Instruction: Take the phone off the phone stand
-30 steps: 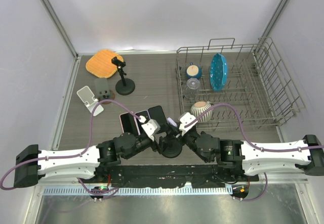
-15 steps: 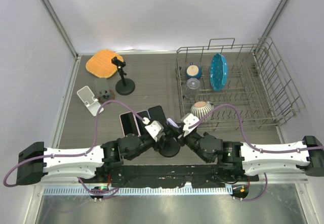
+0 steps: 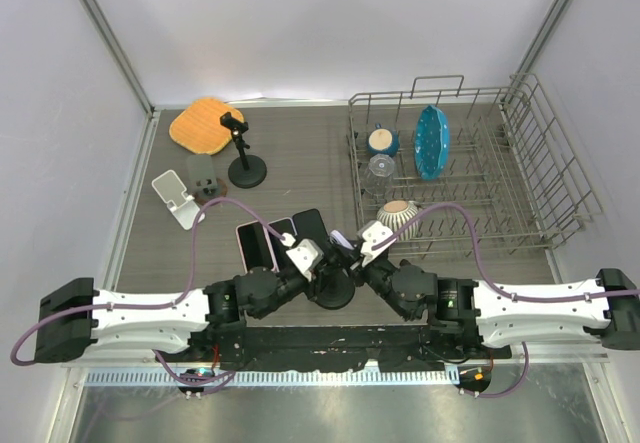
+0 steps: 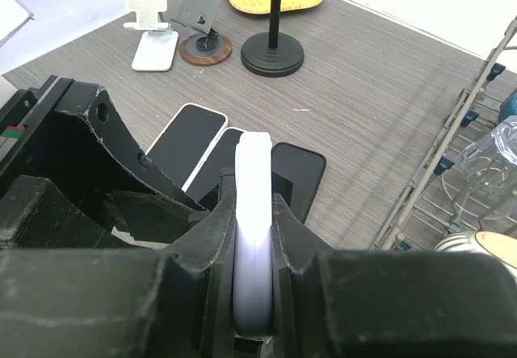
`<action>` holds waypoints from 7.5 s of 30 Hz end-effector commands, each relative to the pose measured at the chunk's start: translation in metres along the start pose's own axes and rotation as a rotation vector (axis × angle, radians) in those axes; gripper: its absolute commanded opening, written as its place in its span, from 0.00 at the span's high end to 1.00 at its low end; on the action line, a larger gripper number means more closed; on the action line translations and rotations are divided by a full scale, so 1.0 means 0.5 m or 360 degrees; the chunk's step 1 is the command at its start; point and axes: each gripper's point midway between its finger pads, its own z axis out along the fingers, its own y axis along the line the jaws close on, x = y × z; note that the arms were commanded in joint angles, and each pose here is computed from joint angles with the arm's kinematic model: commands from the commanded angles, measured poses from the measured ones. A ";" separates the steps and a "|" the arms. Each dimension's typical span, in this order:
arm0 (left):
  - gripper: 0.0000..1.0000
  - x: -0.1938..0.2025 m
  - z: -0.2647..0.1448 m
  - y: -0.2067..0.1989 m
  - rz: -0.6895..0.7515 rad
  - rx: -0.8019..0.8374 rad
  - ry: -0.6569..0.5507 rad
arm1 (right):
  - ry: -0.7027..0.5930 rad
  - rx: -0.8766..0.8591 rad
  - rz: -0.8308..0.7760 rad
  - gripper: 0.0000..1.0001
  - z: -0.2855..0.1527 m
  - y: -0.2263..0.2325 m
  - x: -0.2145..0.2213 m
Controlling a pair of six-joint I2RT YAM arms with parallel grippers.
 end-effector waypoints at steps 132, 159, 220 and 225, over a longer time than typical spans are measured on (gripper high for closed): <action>1.00 -0.063 0.017 -0.010 -0.0349 0.0082 -0.0209 | 0.0163 0.0369 0.0061 0.59 -0.006 -0.055 0.071; 1.00 -0.073 -0.011 0.021 -0.0354 -0.0053 -0.0190 | 0.0121 0.0332 0.0305 0.35 -0.044 -0.079 0.000; 1.00 -0.237 0.333 0.828 -0.0238 -0.0919 -0.0238 | 0.0080 0.0267 0.0431 0.06 -0.137 -0.149 0.001; 0.93 -0.179 0.330 0.840 -0.0194 -0.0929 -0.0171 | 0.0079 0.0272 0.0428 0.06 -0.138 -0.151 0.003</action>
